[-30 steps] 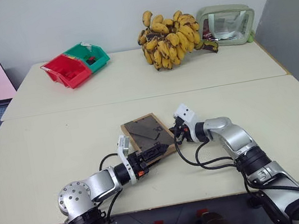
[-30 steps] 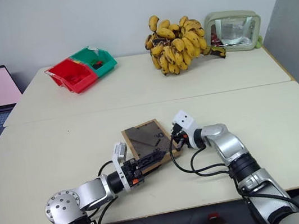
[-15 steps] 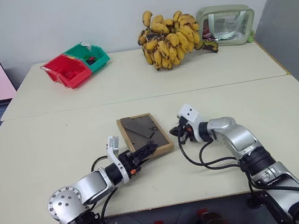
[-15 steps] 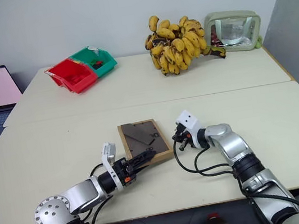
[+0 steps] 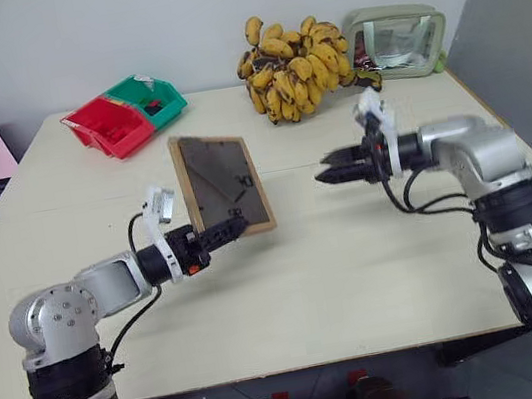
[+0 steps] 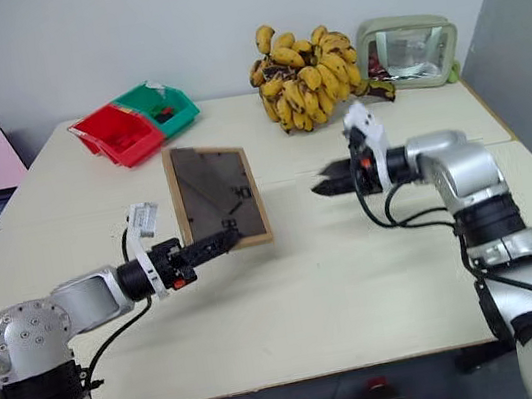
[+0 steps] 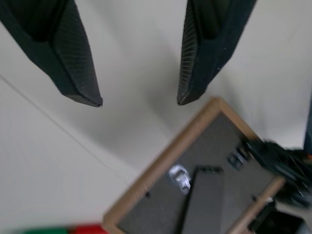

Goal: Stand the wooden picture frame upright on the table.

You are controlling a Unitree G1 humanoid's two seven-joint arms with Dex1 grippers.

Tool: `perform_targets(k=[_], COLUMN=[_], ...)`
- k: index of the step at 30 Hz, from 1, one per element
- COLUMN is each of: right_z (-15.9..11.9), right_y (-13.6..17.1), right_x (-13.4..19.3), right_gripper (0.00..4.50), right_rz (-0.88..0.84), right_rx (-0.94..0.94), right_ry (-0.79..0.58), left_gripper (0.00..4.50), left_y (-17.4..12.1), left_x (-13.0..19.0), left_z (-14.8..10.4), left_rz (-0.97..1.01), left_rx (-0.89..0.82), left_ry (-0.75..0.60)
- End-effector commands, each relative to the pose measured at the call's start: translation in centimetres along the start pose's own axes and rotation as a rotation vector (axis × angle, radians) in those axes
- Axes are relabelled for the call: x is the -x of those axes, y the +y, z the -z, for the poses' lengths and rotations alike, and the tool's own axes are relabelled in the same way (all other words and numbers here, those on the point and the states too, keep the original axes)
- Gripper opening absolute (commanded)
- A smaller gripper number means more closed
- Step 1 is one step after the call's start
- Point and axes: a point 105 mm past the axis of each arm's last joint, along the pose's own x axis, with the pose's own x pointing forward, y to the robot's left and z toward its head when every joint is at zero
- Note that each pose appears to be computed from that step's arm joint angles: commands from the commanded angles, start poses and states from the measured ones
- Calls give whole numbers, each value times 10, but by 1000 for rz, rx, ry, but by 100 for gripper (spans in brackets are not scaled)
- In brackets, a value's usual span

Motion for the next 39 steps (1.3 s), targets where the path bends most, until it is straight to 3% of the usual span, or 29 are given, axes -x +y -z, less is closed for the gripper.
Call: perform_targets(k=[1,4,18,28,39], right_z=[-38,-44,-43,-53,-32], right_y=[20,29,38,78,61], right_x=[-16,-29,-75,-31,0], right_gripper=[366,446,448,448,448], right_rz=[-142,-205,-253,-495,-379], right_rx=[5,30,109,10,12], right_ry=[-137,-149,-125,-167,-97], left_gripper=[140,140,140,140,140], left_y=[-12,-20,-24,-19,-25], left_x=[-2,-3,-7,-4,-6], left_z=[-17,-21,-29,-20,-13], left_rz=[79,131,177,179,219], left_rx=[-150,-191,-227,-201,-165], left_ry=[-14,5,23,46,60])
